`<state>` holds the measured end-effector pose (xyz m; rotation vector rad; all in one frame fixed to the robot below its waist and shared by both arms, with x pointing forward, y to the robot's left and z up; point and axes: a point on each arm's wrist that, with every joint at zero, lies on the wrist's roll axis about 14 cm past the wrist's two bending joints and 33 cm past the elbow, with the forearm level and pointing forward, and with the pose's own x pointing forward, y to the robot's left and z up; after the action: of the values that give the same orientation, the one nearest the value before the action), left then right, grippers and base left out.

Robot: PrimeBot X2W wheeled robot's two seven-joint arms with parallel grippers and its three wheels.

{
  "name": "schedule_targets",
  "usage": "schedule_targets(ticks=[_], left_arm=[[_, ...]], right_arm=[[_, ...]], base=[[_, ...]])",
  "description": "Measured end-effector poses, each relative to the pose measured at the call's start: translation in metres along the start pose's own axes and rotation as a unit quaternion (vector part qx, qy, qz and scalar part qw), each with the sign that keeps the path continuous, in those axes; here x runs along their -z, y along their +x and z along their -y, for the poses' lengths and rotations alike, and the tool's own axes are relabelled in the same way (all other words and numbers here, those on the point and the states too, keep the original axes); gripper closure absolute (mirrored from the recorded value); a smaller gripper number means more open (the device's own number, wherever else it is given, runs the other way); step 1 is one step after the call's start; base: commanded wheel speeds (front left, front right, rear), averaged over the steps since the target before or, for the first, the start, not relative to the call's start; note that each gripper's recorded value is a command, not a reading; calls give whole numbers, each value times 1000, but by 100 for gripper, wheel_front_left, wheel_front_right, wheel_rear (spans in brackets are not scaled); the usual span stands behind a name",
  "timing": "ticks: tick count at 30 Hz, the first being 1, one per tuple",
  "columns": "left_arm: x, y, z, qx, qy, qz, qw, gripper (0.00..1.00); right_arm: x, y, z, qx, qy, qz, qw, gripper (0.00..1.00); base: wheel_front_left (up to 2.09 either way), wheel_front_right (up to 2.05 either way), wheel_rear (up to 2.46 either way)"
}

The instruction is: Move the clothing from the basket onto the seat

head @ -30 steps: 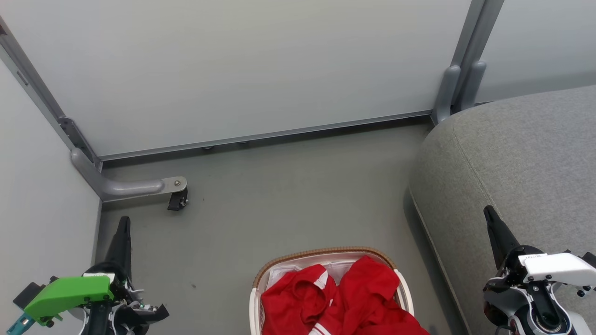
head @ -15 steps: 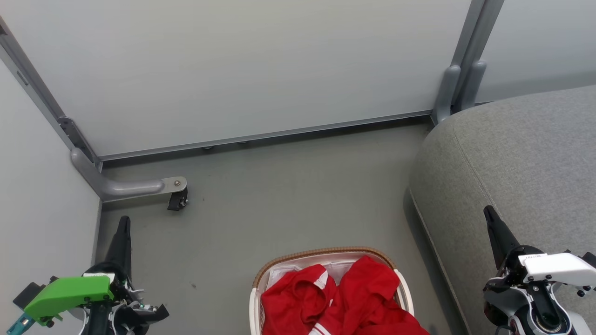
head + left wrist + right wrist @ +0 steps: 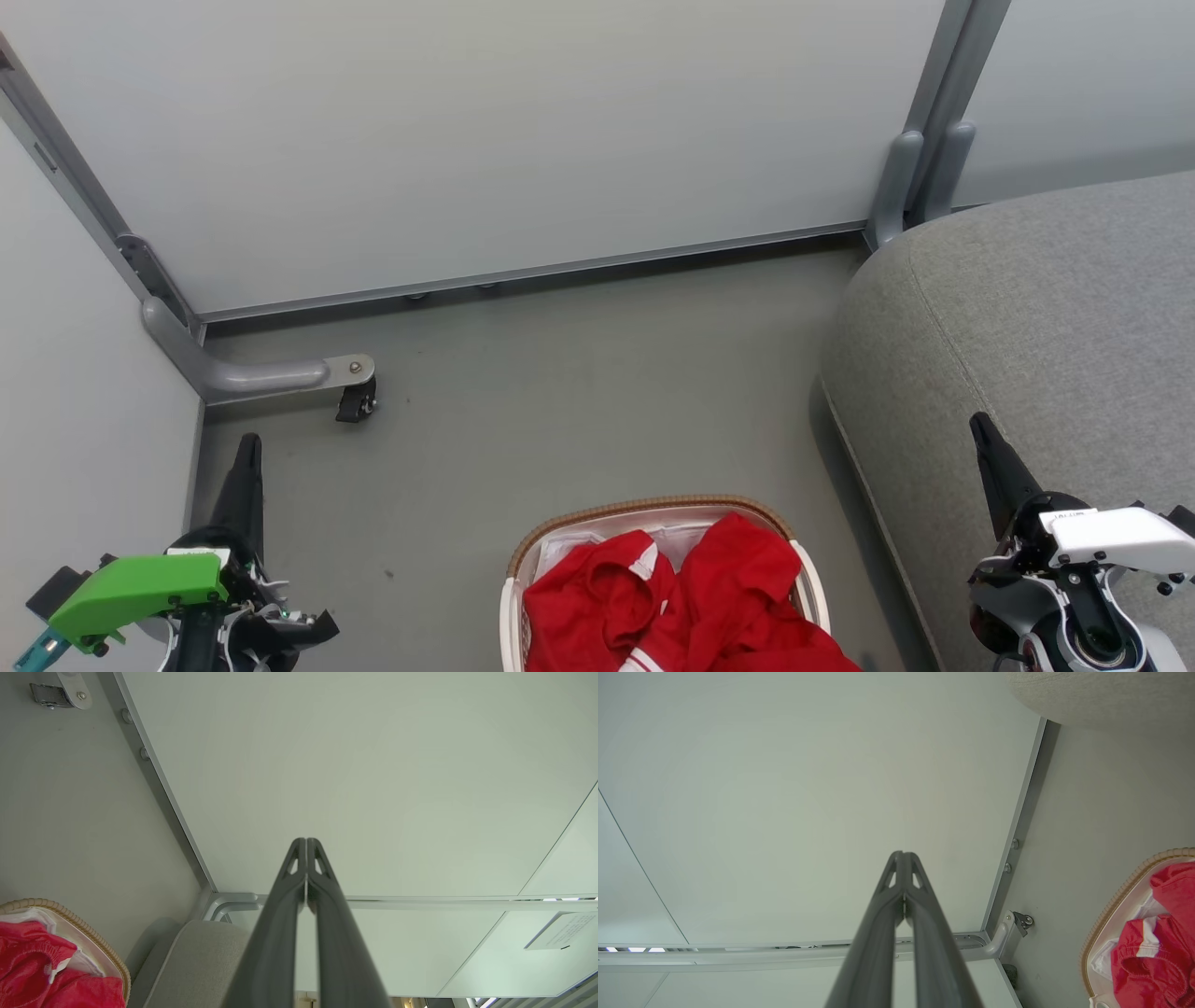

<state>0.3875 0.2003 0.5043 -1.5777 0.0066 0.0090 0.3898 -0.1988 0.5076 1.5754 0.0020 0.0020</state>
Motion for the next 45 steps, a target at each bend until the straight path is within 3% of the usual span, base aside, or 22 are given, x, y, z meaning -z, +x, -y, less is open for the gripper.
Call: schedule_targets(ticks=[6, 7, 14, 29, 37, 45], left_arm=[[0, 0, 0, 0, 0, 0, 1000, 100], [0, 0, -1, -1, 0, 0, 1000, 0], [4, -16, -36, -54, -8, -1, 998, 0], [18, -15, -33, -50, 28, -4, 998, 0], [19, -13, -24, -37, 88, -3, 995, 0], [24, -10, -15, -24, 156, -5, 987, 0]], right_arm=[[0, 0, 0, 0, 0, 0, 1000, 100], [0, 0, 1, 1, 0, 0, 1000, 0], [6, -12, 31, 45, 13, 1, 999, 0], [-2, -14, 33, 50, -30, 28, 998, 0], [-8, -13, 25, 42, -94, 40, 994, 0], [-12, -11, 15, 29, -184, 45, 981, 0]], base=[[0, 0, 0], [0, 0, 0], [0, 0, 0], [0, 0, 0], [0, 0, 0], [0, 0, 0]])
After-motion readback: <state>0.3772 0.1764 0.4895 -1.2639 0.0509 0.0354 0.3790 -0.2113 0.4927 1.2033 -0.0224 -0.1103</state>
